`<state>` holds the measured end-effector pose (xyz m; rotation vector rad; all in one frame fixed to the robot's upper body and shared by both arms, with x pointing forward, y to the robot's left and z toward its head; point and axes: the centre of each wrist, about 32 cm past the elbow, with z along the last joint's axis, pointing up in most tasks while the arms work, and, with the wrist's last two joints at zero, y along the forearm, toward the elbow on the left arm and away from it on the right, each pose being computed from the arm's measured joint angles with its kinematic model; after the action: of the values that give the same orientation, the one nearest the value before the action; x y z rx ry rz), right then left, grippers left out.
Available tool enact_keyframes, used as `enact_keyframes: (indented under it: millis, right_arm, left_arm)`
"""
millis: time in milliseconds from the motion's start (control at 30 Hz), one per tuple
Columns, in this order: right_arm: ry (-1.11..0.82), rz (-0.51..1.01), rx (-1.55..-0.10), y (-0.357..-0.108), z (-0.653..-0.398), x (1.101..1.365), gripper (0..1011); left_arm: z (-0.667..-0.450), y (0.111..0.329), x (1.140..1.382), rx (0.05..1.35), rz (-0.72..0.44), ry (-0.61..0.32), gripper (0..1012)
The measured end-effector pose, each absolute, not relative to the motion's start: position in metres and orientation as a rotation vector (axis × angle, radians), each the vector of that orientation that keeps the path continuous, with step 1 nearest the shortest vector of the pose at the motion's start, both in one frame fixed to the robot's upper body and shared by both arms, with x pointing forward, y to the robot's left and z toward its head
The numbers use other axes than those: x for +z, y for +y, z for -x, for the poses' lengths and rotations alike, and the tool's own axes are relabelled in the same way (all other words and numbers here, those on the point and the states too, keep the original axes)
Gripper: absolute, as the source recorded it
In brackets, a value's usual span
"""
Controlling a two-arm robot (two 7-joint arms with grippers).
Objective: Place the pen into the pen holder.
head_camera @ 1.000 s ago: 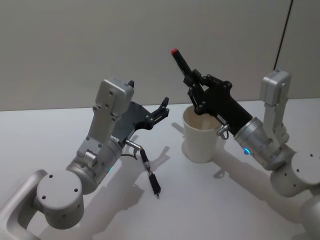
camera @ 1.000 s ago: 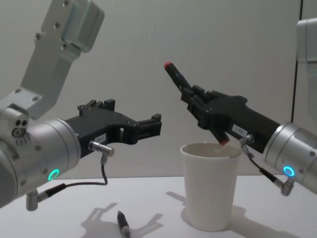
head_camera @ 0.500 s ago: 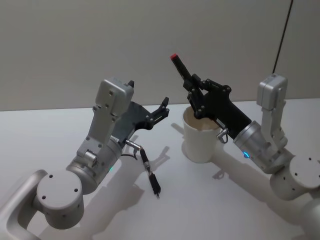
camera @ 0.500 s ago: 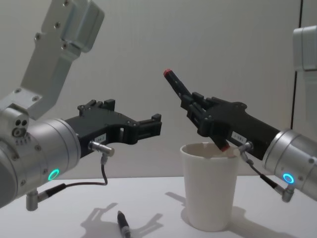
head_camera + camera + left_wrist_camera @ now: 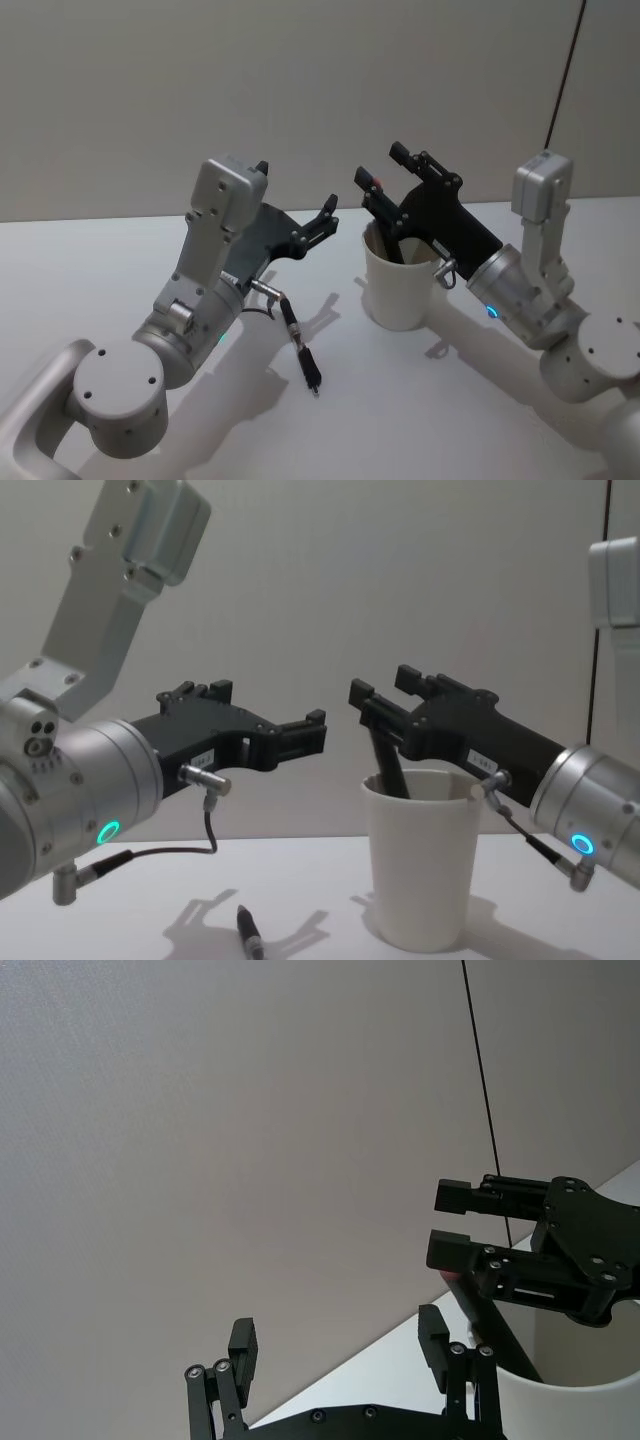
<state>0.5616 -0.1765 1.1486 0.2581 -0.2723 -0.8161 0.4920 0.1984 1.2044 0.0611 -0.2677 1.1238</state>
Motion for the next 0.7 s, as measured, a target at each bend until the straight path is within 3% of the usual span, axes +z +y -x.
enact_keyframes:
  millis: [467, 700]
  right_arm:
    - [-0.271, -0.257, -0.822, -0.1776, -0.5608, 1.1489, 988]
    - [-0.260, -0.272, -0.858, -0.1833, -0.5575, 1.1556, 1001]
  left_arm:
    - [-0.4920, 0.1984, 1.2044, 1.124, -0.061, -0.268, 1001]
    - [-0.4920, 0.1984, 1.2044, 1.124, -0.061, -0.268, 1001]
